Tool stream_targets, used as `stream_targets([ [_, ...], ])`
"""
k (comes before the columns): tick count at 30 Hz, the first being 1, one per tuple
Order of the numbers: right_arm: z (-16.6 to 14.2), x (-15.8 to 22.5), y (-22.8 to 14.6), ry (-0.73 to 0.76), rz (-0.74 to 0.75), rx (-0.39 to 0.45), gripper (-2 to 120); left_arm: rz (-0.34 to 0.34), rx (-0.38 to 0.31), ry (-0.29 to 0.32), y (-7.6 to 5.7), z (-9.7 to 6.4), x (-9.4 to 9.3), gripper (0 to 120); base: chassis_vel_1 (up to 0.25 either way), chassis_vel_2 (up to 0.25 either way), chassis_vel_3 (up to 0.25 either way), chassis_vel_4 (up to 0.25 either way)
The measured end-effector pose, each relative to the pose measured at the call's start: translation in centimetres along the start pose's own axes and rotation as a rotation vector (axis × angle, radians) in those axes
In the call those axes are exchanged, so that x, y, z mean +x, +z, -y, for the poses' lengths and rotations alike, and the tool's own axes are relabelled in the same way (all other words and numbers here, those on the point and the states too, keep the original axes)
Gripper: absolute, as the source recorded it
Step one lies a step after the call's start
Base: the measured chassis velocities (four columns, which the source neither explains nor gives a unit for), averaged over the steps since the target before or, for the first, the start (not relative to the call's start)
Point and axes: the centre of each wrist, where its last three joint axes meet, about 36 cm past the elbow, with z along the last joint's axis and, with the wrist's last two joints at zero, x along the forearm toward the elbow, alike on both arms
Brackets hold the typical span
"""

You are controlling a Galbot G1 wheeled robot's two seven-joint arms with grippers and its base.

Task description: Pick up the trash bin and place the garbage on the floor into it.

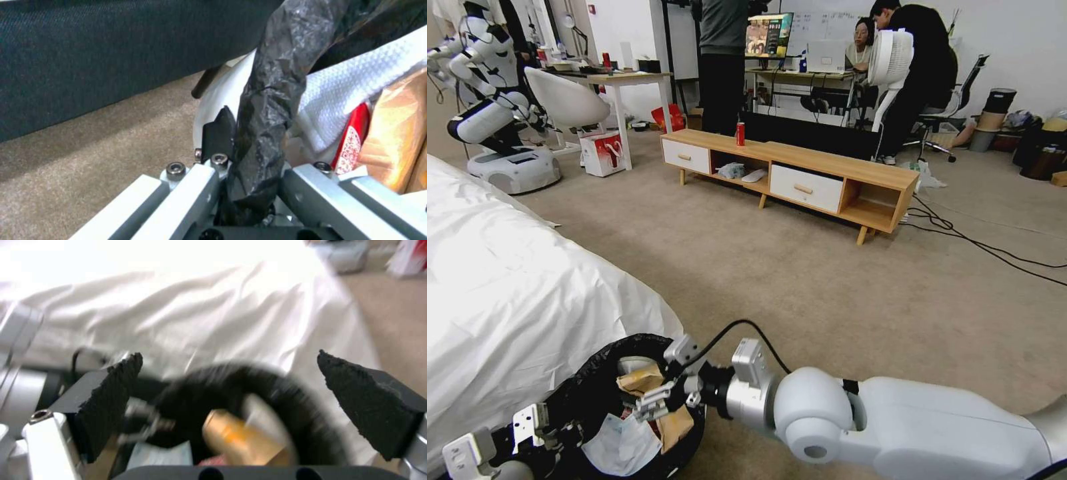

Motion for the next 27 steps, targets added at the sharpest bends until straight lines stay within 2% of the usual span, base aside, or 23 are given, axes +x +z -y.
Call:
stream_targets([
  [7,2.2,1.3,-3.3,0.078,0.165,0.008,100,0.000,0.001,-0.003,0.0,-0.1,0.0,0,0.000,0.000,0.000,0.000],
  [12,5.2,4.2,-5.8,0.198,0.343,-0.020,100,0.006,0.004,-0.001,-0.1,-0.1,0.0,0,0.000,0.000,0.000,0.000],
  [19,8.0,7.4,-5.6,0.330,0.475,-0.051,100,0.015,0.000,-0.003,-0.1,-0.2,0.0,0,0.000,0.000,0.000,0.000],
  [22,10.2,11.0,-5.9,0.467,0.582,-0.039,100,0.020,-0.002,-0.006,0.2,-0.3,0.0,0,0.000,0.000,0.000,0.000],
  [25,10.6,11.7,-6.1,0.496,0.607,-0.031,100,0.020,0.000,-0.010,0.5,-0.3,0.2,0,0.000,0.000,0.000,0.000],
  [27,11.8,14.5,-6.5,0.606,0.691,0.023,100,0.029,0.004,-0.016,0.9,-0.2,0.9,0,0.000,0.000,0.000,0.000],
])
